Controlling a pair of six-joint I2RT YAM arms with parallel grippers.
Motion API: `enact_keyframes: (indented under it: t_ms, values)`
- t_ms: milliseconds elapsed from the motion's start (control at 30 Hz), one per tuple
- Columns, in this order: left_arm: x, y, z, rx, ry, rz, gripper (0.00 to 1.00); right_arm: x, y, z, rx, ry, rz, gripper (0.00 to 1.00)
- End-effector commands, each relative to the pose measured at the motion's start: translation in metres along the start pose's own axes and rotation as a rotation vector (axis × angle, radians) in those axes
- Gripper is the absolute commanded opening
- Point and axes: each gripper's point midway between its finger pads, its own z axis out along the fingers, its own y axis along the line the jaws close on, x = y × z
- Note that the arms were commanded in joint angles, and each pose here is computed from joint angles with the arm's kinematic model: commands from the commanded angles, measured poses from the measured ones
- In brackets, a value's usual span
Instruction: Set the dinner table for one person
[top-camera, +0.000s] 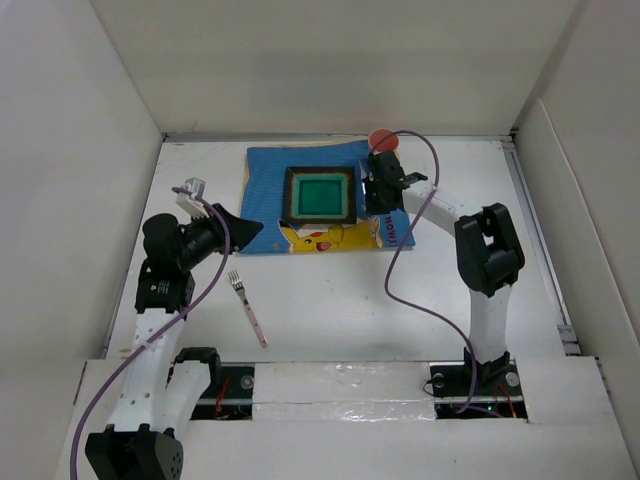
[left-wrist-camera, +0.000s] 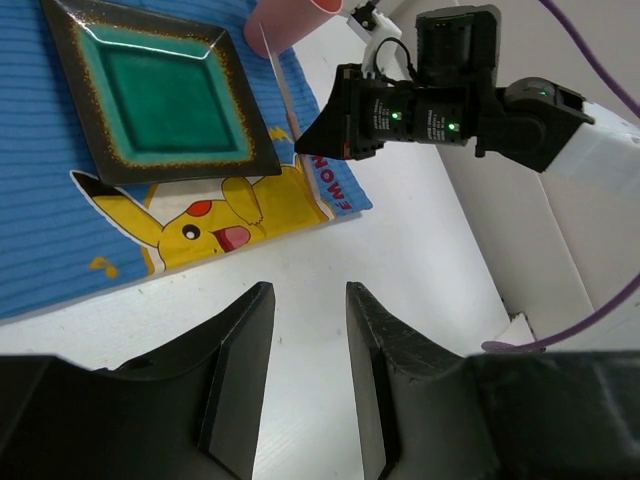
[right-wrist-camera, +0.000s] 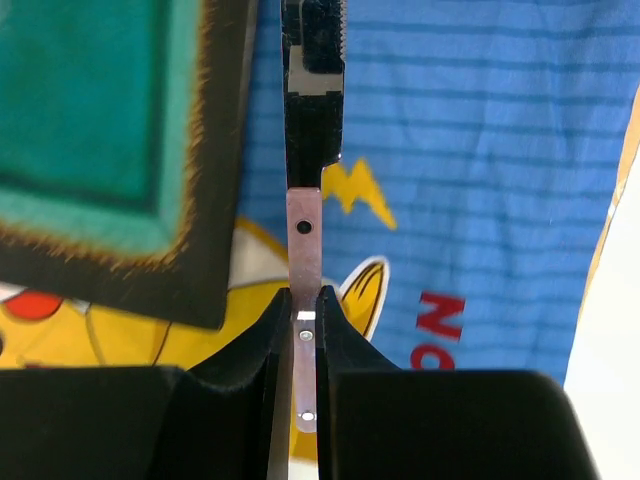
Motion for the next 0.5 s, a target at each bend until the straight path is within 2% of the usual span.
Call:
enact_keyframes:
  t_ms: [0, 467]
  values:
    - [-0.006, -0.002, 0.000, 0.017, -0.015, 0.034, 0.32, -0.034, 0.004, 0.009, -0.044, -0.091, 0.040, 0.00]
    - [-0.007, -0.002, -0.001, 0.007, -0.026, 0.037, 0.32, -0.021, -0.008, 0.040, -0.014, -0.049, 0.102, 0.01]
